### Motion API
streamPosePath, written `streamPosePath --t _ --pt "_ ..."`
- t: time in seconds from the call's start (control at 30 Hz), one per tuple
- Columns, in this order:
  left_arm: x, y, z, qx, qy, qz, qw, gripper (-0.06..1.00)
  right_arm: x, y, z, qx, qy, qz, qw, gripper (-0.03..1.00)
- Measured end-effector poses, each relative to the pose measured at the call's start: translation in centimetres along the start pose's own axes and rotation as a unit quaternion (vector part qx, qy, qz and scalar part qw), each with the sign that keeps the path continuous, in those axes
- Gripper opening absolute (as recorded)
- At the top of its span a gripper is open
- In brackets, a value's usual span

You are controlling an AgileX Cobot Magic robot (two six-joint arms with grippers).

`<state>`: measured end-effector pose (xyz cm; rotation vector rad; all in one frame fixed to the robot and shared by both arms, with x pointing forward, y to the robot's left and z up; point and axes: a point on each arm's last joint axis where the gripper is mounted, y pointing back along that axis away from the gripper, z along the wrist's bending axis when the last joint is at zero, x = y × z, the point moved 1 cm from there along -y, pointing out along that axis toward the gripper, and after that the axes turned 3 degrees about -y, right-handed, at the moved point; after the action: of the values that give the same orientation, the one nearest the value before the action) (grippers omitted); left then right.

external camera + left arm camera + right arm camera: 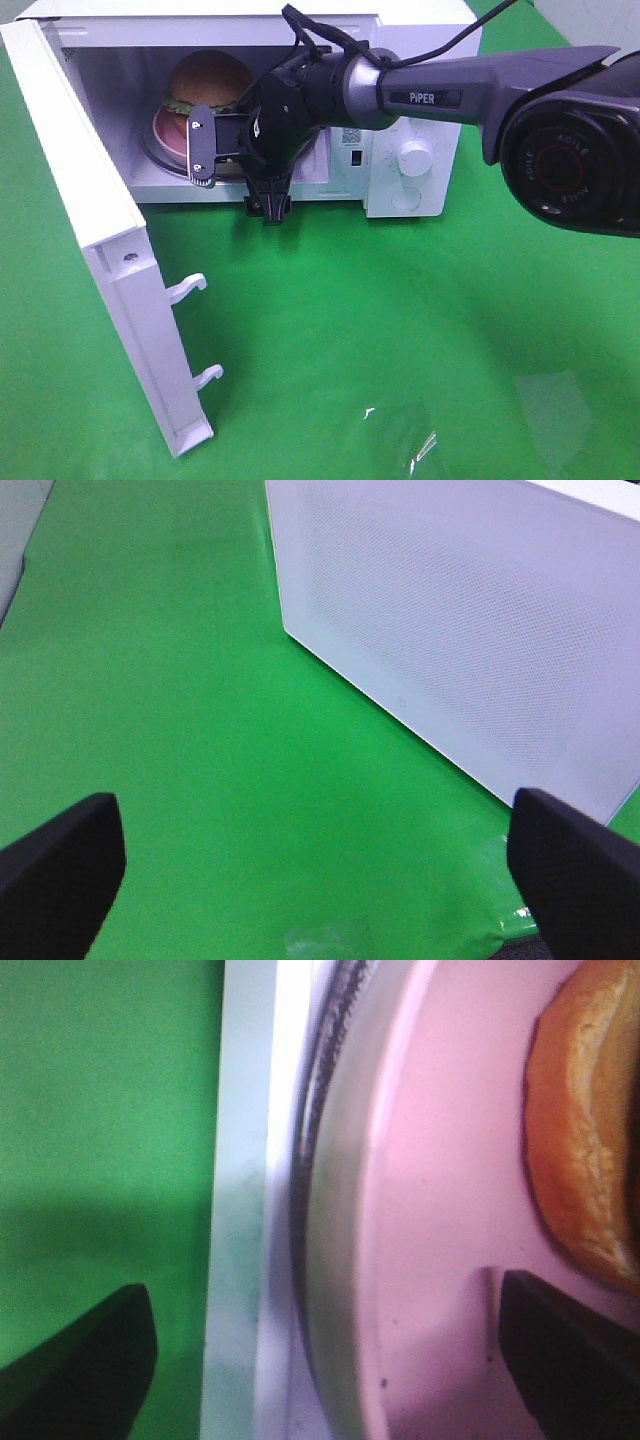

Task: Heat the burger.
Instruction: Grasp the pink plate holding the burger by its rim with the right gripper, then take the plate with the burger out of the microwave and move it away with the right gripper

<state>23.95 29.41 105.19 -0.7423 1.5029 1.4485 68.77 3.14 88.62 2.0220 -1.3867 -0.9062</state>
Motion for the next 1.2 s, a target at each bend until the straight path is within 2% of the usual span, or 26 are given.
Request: streamPosePath --t 0.13,0.17,0.2,0.23,0.27,0.3,0.33,0.37,0.4,0.43,0.47,0.5,0.57,0.6,0.63,1.2 --pt "0.0 0.0 0.0 0.000 0.000 0.000 1.000 0.96 0.2 -0.1 0.0 -0.003 -0.011 -0.002 1.000 0.83" --pt "0.0 0.0 0.0 0.000 0.000 0.000 1.000 0.96 0.2 -0.1 0.0 -0.003 -0.012 -0.002 1.000 0.77" --pt "0.0 0.0 0.0 0.000 0.000 0.000 1.000 0.96 0.2 -0.1 0.0 -0.003 -0.012 -0.002 1.000 0.77" --pt "0.0 0.0 0.0 0.000 0.000 0.000 1.000 0.96 0.2 -0.1 0.0 -0.003 -0.013 -0.003 1.000 0.67" --pt "0.0 0.0 0.0 0.000 0.000 0.000 1.000 0.96 0.2 -0.1 0.0 -0.003 -0.013 -0.003 1.000 0.67" --pt "0.0 0.0 0.0 0.000 0.000 0.000 1.000 0.96 0.2 -0.1 0.0 -0.004 -0.014 -0.003 1.000 0.62" --pt "0.0 0.0 0.0 0.000 0.000 0.000 1.000 0.96 0.1 0.0 0.1 -0.010 -0.016 -0.001 1.000 0.51" --pt "0.0 0.0 0.0 0.000 0.000 0.000 1.000 0.96 0.1 0.0 0.1 -0.010 -0.016 -0.001 1.000 0.51" --pt "0.0 0.0 0.0 0.000 0.000 0.000 1.000 0.96 -0.1 0.3 0.0 -0.016 -0.026 -0.002 1.000 0.40" --pt "0.0 0.0 0.0 0.000 0.000 0.000 1.000 0.96 -0.1 0.3 0.0 -0.016 -0.026 -0.002 1.000 0.40" --pt "0.0 0.0 0.0 0.000 0.000 0.000 1.000 0.96 -0.5 0.7 0.0 -0.024 -0.038 -0.006 0.999 0.28" --pt "0.0 0.0 0.0 0.000 0.000 0.000 1.000 0.96 -0.5 0.7 0.0 -0.024 -0.038 -0.006 0.999 0.28" --pt "0.0 0.0 0.0 0.000 0.000 0.000 1.000 0.96 -0.8 1.1 0.0 -0.032 -0.044 -0.010 0.998 0.14" --pt "0.0 0.0 0.0 0.000 0.000 0.000 1.000 0.96 -0.8 1.1 0.0 -0.032 -0.044 -0.010 0.998 0.14" --pt "0.0 0.0 0.0 0.000 0.000 0.000 1.000 0.96 -0.9 1.3 -0.2 -0.032 -0.038 -0.013 0.999 0.09" --pt "0.0 0.0 0.0 0.000 0.000 0.000 1.000 0.96 -0.5 2.9 -0.9 -0.054 -0.023 0.001 0.998 0.07"
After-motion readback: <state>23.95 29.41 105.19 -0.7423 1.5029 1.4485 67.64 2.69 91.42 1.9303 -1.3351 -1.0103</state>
